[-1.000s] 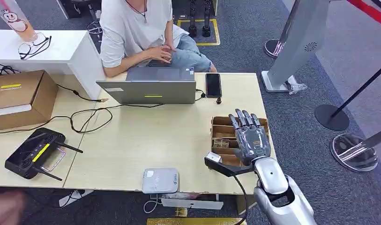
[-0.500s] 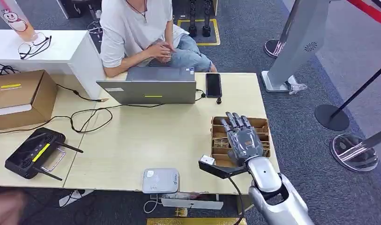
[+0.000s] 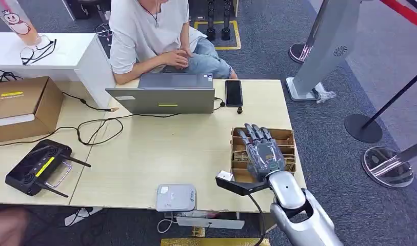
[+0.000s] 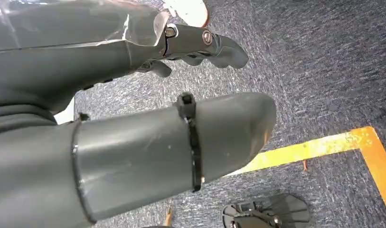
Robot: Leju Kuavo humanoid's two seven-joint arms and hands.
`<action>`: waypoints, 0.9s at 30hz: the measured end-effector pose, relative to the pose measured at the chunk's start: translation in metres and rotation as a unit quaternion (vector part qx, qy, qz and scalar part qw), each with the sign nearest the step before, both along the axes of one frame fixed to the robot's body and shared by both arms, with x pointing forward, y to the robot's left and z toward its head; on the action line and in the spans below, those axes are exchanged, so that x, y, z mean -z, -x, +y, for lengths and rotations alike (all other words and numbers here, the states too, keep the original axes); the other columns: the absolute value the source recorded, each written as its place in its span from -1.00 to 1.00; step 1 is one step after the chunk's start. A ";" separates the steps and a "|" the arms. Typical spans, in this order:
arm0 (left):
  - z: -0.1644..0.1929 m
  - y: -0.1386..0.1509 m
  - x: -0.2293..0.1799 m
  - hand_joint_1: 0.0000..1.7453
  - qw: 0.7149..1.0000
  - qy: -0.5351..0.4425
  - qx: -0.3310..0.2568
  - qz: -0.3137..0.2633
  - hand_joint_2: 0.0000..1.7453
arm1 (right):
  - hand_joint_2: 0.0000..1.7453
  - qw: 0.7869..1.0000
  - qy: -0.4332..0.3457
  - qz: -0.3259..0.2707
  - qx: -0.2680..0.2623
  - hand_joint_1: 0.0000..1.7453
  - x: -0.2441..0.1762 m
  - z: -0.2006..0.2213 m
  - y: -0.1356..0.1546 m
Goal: Pass the card to the sensor for recognition and then transmit it.
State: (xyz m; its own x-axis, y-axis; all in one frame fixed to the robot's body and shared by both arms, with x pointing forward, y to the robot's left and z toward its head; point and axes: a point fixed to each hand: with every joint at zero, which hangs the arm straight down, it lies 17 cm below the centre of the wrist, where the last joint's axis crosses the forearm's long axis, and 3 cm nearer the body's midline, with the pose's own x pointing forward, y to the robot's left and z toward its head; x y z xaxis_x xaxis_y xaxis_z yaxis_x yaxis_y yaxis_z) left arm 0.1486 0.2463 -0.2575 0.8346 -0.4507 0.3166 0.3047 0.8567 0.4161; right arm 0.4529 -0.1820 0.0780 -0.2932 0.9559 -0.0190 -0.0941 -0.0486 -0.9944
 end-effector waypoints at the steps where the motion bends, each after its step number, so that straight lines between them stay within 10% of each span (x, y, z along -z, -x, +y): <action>1: 0.000 0.000 0.000 -1.00 1.000 0.000 0.000 0.000 -1.00 | 1.00 1.000 0.000 0.000 0.000 -0.36 0.000 0.000 0.000; 3: 0.000 0.000 0.000 -1.00 1.000 0.000 0.000 0.000 -1.00 | 1.00 1.000 -0.001 0.000 0.001 -0.36 0.000 0.000 -0.001; 7: 0.001 0.000 0.000 -1.00 1.000 -0.001 0.000 0.001 -1.00 | 1.00 1.000 0.000 0.000 0.006 0.36 -0.001 -0.003 -0.004; 27: 0.000 0.002 0.000 -1.00 1.000 -0.002 0.003 0.001 -1.00 | 1.00 1.000 -0.003 0.004 0.019 0.48 0.001 -0.010 -0.007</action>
State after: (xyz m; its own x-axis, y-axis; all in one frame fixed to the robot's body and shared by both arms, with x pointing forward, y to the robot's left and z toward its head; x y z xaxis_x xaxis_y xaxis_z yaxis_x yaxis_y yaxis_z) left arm 0.1470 0.2467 -0.2579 0.8323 -0.4574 0.3131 0.3116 0.8532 0.4182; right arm 0.4601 -0.1916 0.0766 -0.2568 0.9664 -0.0103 -0.1039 -0.0382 -0.9938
